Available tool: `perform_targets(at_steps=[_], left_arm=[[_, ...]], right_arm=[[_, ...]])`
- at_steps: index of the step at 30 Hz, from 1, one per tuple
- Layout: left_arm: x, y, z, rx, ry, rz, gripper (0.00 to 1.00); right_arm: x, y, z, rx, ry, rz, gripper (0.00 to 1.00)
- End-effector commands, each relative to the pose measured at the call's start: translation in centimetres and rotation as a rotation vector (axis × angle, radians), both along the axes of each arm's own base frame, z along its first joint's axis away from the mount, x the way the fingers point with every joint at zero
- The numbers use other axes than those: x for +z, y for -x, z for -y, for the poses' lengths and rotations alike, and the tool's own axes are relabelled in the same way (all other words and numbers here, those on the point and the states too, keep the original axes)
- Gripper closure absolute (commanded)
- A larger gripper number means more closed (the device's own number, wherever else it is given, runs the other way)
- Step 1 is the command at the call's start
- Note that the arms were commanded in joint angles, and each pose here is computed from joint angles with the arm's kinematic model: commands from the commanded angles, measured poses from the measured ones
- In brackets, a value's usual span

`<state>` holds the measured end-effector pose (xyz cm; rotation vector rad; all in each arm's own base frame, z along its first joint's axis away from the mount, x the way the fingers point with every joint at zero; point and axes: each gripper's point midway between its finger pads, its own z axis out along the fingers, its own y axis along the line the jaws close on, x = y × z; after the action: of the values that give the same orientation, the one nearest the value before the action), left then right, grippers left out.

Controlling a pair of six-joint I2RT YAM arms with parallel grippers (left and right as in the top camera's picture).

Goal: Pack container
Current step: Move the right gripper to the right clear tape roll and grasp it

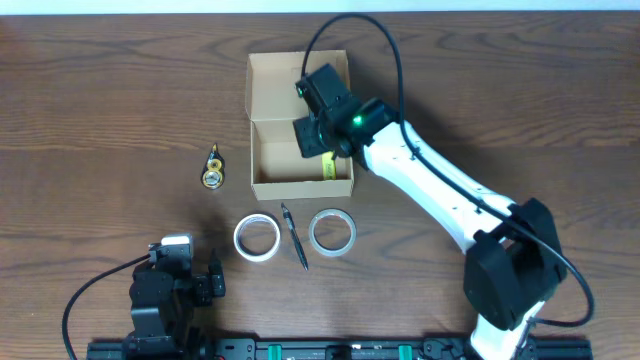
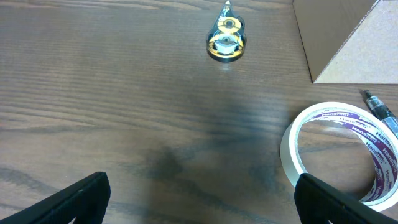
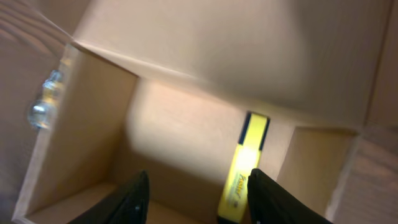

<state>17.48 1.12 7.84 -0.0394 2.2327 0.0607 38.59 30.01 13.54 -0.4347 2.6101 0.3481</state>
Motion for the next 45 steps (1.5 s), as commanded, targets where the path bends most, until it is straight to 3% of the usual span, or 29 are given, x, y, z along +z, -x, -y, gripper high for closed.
perform_targets(at_steps=[1, 3, 6, 7, 13, 22, 33, 39, 45], left_arm=[[-2.5, 0.8, -0.1, 0.003, -0.004, -0.080, 0.05], [-2.5, 0.8, -0.1, 0.003, -0.004, -0.080, 0.05], [-2.5, 0.8, -0.1, 0.003, -0.004, -0.080, 0.04], [-2.5, 0.8, -0.1, 0.003, -0.004, -0.080, 0.05], [-2.5, 0.8, -0.1, 0.003, -0.004, -0.080, 0.05], [-2.5, 0.8, -0.1, 0.003, -0.004, -0.080, 0.05], [-2.5, 0.8, -0.1, 0.003, -0.004, -0.080, 0.05], [-2.5, 0.8, -0.1, 0.003, -0.004, -0.080, 0.05], [-2.5, 0.8, -0.1, 0.003, -0.004, -0.080, 0.05]], right_arm=[[3.5, 0.7, -0.2, 0.105, 0.026, 0.053, 0.29], [5.1, 3.1, 1.7, 0.161, 0.082, 0.024, 0.14], [7.0, 6.4, 4.1, 0.193, 0.124, -0.026, 0.08], [7.7, 7.6, 4.8, 0.215, 0.131, -0.042, 0.01], [8.5, 12.7, 5.9, 0.468, 0.133, -0.110, 0.01], [0.3, 19.9, 6.8, 0.745, 0.071, -0.361, 0.01], [-4.5, 23.1, 5.1, 0.873, 0.077, -0.356, 0.04], [-7.4, 21.0, 5.8, 0.706, 0.237, -0.267, 0.03], [-8.4, 20.6, 5.6, 0.671, 0.223, -0.244, 0.07]])
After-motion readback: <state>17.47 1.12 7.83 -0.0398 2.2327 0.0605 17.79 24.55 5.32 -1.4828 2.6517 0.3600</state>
